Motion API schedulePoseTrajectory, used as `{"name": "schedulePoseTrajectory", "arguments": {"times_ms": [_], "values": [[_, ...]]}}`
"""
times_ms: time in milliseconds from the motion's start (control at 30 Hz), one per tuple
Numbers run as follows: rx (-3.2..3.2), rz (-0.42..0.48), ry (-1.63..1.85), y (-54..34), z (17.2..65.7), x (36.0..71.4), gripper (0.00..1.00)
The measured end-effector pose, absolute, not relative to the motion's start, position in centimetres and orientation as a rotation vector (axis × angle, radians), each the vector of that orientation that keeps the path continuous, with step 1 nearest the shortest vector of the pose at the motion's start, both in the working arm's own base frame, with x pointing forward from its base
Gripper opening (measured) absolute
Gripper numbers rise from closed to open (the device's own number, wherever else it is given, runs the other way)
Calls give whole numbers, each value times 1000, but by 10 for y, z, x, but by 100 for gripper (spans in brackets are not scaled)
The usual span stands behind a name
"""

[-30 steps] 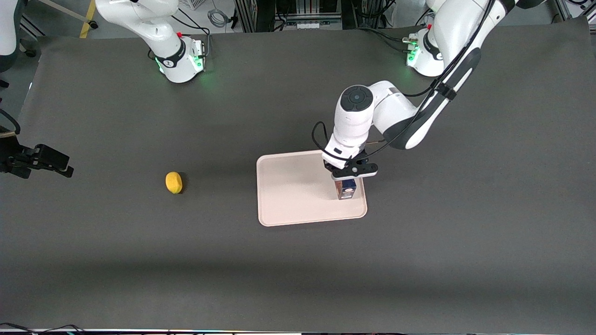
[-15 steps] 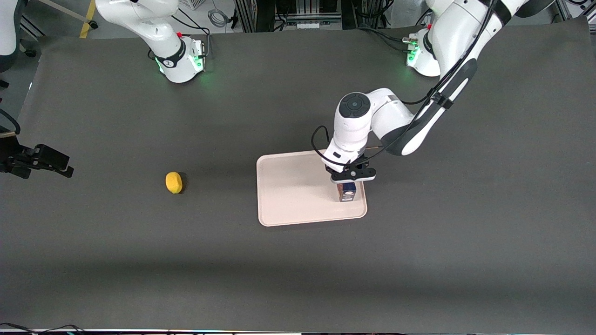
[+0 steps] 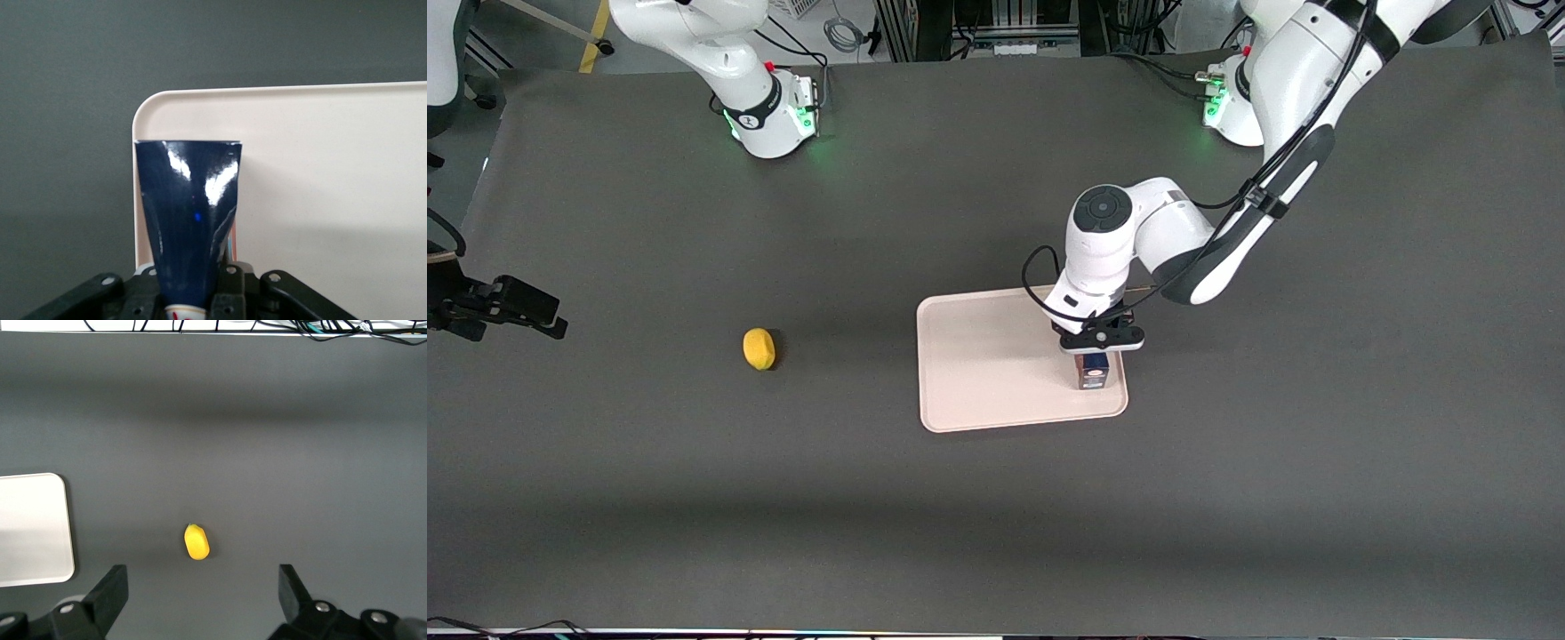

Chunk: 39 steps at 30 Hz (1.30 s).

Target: Place cookie box on tray

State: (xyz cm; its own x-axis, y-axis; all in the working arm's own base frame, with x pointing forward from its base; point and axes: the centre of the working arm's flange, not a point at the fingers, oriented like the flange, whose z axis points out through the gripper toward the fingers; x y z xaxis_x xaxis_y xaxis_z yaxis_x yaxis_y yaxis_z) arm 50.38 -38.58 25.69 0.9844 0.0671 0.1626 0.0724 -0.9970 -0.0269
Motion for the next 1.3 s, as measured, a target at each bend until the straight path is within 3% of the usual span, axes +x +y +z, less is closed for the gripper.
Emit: {"name": "schedulePoseTrajectory", "arguments": {"times_ms": [100,167,200,600,1000,1300], "values": [[-3100,-252,-111,-385,256,505,26],[-3104,-253,-113,-384,255,506,32],[-3105,-253,-113,-384,255,506,41],[-3113,-254,-115,-384,253,508,99],[-3115,-259,-118,-383,254,509,100],[-3126,-319,-150,-385,278,525,100]]}}
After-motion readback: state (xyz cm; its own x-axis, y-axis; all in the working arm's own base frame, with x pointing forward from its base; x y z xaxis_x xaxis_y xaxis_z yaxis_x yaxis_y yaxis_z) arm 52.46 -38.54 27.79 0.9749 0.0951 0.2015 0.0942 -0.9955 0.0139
